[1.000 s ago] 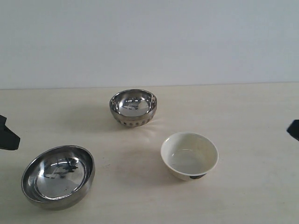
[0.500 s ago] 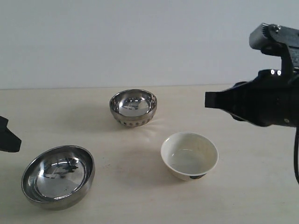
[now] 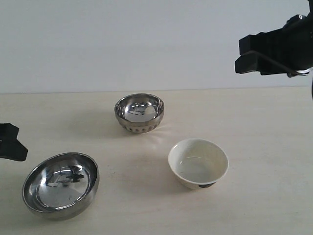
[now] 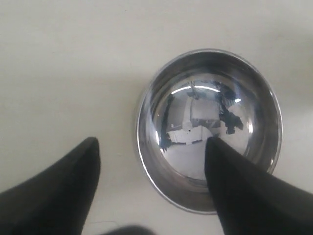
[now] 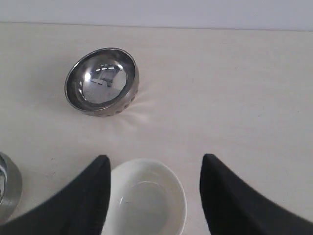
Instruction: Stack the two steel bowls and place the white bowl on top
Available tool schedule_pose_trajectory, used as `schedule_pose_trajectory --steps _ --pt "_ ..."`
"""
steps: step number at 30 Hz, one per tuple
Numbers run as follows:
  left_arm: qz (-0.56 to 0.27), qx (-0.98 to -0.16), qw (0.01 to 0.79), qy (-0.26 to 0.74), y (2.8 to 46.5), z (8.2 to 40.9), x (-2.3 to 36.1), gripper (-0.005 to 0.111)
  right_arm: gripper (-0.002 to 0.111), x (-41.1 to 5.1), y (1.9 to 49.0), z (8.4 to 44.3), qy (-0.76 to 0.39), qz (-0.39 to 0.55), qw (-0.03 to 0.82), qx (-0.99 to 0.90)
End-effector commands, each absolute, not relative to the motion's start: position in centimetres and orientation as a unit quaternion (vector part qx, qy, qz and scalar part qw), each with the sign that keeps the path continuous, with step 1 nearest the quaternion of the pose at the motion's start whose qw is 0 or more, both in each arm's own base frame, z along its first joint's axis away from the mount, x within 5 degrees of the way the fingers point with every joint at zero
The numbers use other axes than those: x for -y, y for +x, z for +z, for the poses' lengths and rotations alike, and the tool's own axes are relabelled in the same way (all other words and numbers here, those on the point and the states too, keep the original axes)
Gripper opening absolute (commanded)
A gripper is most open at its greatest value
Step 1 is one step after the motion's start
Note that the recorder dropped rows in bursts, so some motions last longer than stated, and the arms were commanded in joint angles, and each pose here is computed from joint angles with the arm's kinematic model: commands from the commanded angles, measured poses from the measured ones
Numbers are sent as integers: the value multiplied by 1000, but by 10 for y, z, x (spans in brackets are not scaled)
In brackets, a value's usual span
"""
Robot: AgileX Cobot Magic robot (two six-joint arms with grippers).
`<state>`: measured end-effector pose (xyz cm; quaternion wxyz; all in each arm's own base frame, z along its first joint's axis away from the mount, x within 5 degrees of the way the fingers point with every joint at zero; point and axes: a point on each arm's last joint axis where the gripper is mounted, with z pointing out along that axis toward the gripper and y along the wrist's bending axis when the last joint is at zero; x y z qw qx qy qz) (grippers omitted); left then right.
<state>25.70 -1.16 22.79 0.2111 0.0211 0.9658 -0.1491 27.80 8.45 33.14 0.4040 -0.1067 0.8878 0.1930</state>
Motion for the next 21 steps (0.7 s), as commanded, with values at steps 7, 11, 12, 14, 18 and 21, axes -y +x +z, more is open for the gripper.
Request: schedule_pose_trajectory --steps 7,11,12,14,18,21 --pt "-166 -972 168 15 270 202 13 59 50 -86 301 306 -118 175 353 -912" --pt "-186 -969 159 21 275 192 17 59 50 -85 302 303 -125 168 350 -913" --pt "-187 -969 156 23 275 190 17 59 50 -85 302 303 -125 168 350 -913" --pt "-183 -970 156 31 278 185 16 59 50 -85 302 303 -127 168 350 -913" --pt "-177 -973 146 25 282 173 14 59 50 -85 301 303 -136 165 349 -912" --pt "-173 -975 137 25 284 166 14 59 50 -85 301 303 -136 165 349 -913"
